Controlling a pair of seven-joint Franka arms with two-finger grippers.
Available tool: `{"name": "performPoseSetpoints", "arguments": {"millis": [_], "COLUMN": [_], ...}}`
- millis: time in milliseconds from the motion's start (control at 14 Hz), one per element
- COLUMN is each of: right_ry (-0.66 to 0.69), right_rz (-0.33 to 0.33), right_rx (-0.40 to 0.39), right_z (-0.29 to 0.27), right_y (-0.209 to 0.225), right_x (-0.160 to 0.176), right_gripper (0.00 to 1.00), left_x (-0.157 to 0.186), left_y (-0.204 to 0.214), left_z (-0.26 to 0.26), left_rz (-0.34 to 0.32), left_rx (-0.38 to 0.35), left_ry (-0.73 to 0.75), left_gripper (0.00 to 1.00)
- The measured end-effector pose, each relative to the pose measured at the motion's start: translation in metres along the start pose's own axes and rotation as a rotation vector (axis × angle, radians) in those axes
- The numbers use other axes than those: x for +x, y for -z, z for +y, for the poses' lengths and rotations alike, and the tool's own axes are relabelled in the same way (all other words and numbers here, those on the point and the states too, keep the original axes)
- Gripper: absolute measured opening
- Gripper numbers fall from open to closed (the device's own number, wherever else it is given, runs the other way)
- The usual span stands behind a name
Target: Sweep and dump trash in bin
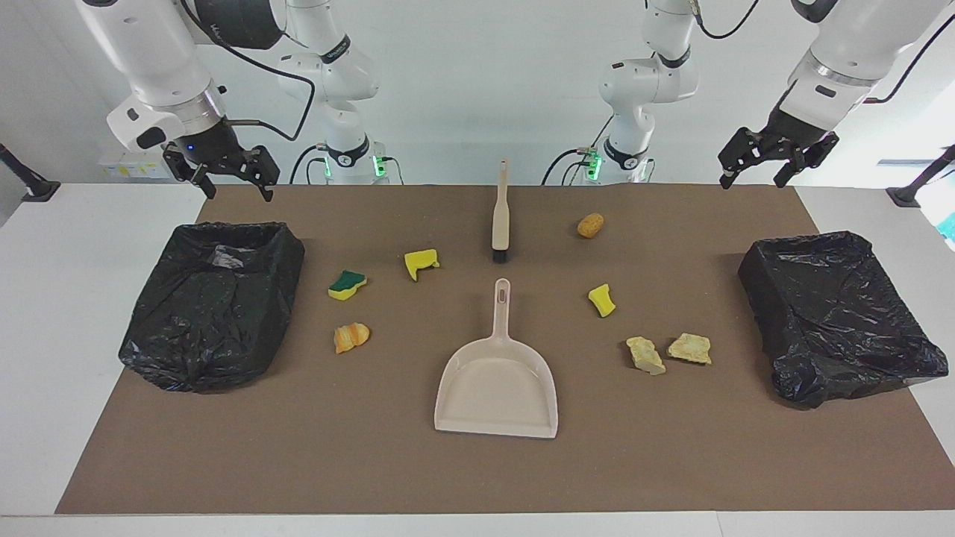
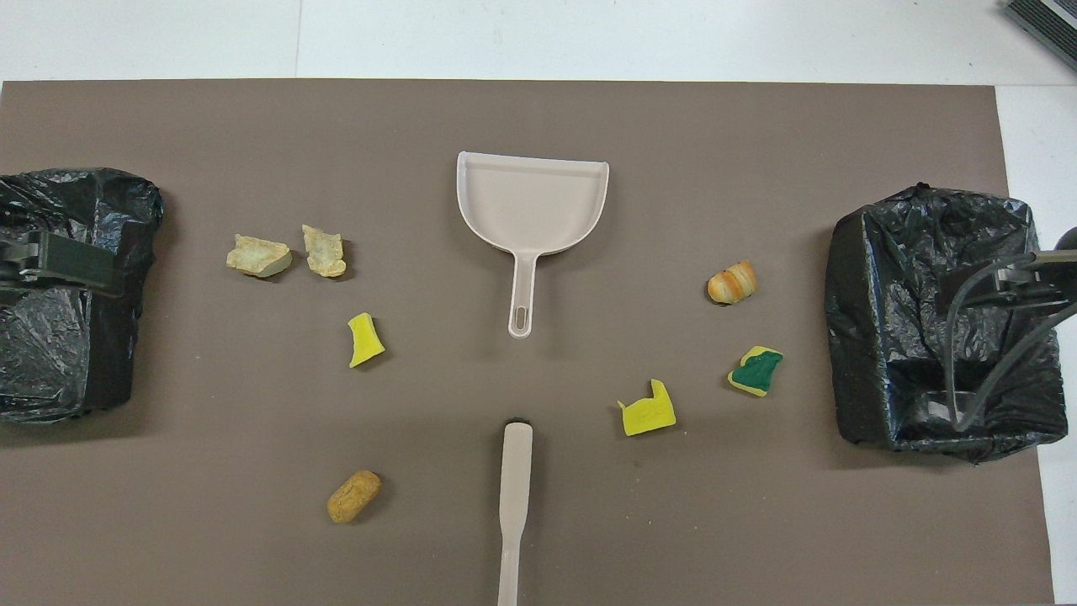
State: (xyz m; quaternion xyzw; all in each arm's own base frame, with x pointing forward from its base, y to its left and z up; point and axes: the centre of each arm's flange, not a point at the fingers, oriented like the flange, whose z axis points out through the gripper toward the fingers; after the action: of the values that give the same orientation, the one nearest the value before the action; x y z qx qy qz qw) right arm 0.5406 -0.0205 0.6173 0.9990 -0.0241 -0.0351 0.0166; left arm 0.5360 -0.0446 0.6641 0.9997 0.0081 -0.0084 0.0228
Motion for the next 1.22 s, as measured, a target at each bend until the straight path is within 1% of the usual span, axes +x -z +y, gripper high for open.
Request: {"name": "performPoseSetpoints", "arguments": {"millis": [286,501,1216], "right_ry": [0.001,0.001,0.001], "right_rz": [0.000,0.000,0.000], "right_rx": [0.000,0.000,0.000], "right_z": [0.000,0.000,-0.001], "right_y": [0.000,0.000,0.000], "right_x": [0.000,0.000,0.000], "right_gripper": [1.00,1.00,1.00], "left_x": [-0.001,-0.006,-0.009], "left_y": [-0.001,-0.001,0.003], "left_z": [0.004,0.012,0.013], "left_rz": [-0.005,-0.031,-0.026], "left_rx": [0.014,0.021,0.021], "left_ry": [-0.009,-0.031,-0.037], "left_gripper": [1.00,1.00,1.00]}}
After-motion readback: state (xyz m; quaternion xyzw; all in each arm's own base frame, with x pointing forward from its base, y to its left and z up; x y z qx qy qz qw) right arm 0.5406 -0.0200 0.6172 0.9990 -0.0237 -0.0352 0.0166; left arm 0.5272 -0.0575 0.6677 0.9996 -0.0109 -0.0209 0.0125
